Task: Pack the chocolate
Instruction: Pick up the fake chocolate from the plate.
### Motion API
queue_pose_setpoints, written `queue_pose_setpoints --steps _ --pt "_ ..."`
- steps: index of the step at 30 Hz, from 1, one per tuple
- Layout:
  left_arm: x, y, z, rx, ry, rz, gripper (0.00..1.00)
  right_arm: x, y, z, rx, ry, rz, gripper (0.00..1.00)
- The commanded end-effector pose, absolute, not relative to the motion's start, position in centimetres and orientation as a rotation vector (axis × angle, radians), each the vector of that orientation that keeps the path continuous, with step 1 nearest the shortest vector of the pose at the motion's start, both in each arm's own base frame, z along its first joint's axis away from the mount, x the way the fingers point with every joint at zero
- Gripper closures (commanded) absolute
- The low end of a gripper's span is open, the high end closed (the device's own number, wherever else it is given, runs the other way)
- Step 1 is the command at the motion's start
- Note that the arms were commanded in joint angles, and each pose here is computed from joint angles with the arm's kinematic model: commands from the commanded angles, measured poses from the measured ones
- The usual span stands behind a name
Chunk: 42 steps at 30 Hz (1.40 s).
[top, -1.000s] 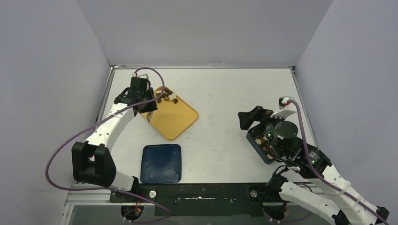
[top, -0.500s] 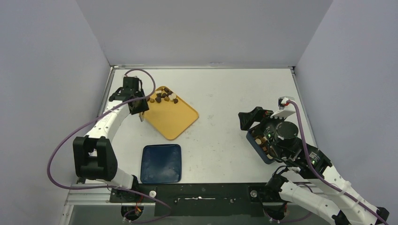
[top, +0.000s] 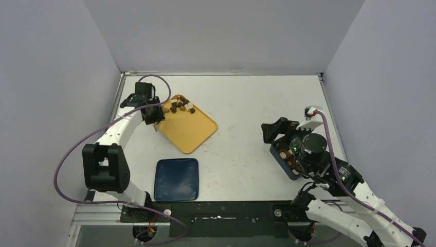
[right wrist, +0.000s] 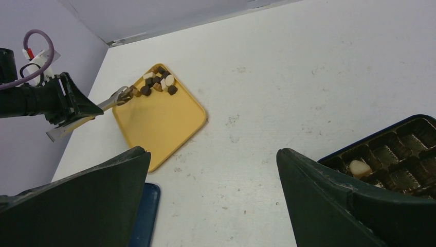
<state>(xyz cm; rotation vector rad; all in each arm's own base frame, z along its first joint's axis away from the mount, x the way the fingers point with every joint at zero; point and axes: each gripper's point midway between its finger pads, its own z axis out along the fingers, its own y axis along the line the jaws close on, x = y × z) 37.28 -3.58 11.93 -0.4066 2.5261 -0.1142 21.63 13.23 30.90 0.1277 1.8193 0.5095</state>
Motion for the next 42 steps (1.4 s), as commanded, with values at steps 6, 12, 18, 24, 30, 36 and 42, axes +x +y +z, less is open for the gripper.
queue_pose_setpoints --steps 6,12,18,24,30,36,42 --pt "40.8 -4.3 14.1 -0.362 2.453 -0.166 0.65 21.8 12.8 33.9 0.157 1.729 0.545 0.00" --pt "41.4 -4.5 13.3 -0.357 2.472 -0.174 0.65 21.8 12.7 33.9 0.159 1.723 0.541 0.00" --pt "41.7 -5.1 13.0 -0.347 2.481 -0.207 0.62 21.9 12.7 34.1 0.157 1.718 0.535 0.00" --pt "41.6 -5.5 13.1 -0.337 2.480 -0.226 0.62 22.1 12.8 34.1 0.159 1.713 0.535 0.00" --pt "41.5 -5.4 12.6 -0.341 2.493 -0.197 0.63 22.2 13.0 33.8 0.157 1.720 0.532 0.00" --pt "42.3 -5.4 12.6 -0.339 2.495 -0.194 0.63 22.2 12.9 33.9 0.160 1.715 0.536 0.00" --pt "42.7 -5.4 12.7 -0.338 2.493 -0.194 0.64 22.0 12.6 33.8 0.167 1.712 0.534 0.00"
